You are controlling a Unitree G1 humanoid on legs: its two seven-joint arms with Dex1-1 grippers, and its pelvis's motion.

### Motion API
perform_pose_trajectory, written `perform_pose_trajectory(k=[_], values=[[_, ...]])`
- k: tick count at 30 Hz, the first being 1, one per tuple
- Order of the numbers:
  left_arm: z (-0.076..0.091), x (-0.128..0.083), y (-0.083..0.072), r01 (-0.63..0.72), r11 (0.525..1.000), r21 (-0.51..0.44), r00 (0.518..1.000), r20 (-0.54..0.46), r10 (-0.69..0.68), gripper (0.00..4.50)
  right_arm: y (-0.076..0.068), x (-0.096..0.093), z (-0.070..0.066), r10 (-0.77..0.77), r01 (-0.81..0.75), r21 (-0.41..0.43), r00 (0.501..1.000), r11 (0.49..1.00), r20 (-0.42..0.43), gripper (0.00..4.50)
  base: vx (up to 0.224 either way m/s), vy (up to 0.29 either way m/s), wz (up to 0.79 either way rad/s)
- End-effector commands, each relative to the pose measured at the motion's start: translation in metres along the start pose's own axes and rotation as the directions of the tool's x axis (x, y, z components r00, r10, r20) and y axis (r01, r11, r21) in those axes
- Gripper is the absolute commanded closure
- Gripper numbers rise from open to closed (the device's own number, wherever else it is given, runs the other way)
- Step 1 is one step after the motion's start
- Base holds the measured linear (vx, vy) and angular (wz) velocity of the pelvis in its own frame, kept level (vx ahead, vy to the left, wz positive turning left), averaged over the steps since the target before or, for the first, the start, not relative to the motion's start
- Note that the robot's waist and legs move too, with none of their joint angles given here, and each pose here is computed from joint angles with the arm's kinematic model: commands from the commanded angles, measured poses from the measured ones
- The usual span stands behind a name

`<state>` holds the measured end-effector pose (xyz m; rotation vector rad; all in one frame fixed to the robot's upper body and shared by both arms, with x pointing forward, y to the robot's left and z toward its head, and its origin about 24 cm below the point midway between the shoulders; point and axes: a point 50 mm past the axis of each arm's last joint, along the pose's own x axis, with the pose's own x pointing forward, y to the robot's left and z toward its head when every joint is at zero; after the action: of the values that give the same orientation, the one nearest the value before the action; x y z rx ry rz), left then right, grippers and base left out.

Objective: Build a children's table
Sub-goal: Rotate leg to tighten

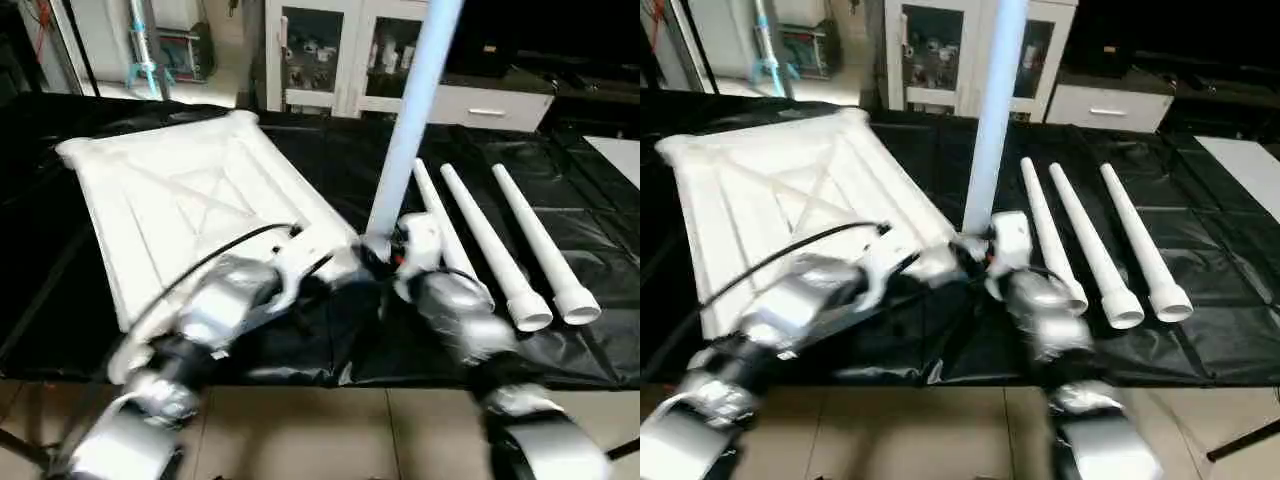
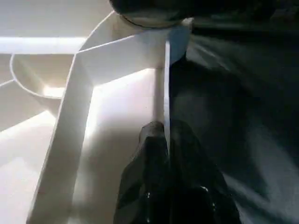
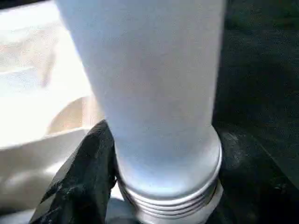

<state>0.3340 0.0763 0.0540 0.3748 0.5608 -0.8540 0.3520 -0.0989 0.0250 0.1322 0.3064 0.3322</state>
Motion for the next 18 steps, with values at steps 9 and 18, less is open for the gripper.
perform_pose_trajectory(k=[9,18], values=[[0.029,-0.002,0.014,-0.163,0.986,0.014,0.983,0.090,0.161,4.50,0.042,0.008,-0.021,0.054,-0.057,-0.058,0.997,0.997,-0.056,1.76,0.006,-0.001,0.00],[0.019,-0.004,0.012,-0.110,0.993,0.034,0.991,0.084,0.107,4.50,0.026,0.000,-0.008,0.147,-0.145,-0.038,0.988,0.989,0.055,0.84,0.000,0.000,0.00]])
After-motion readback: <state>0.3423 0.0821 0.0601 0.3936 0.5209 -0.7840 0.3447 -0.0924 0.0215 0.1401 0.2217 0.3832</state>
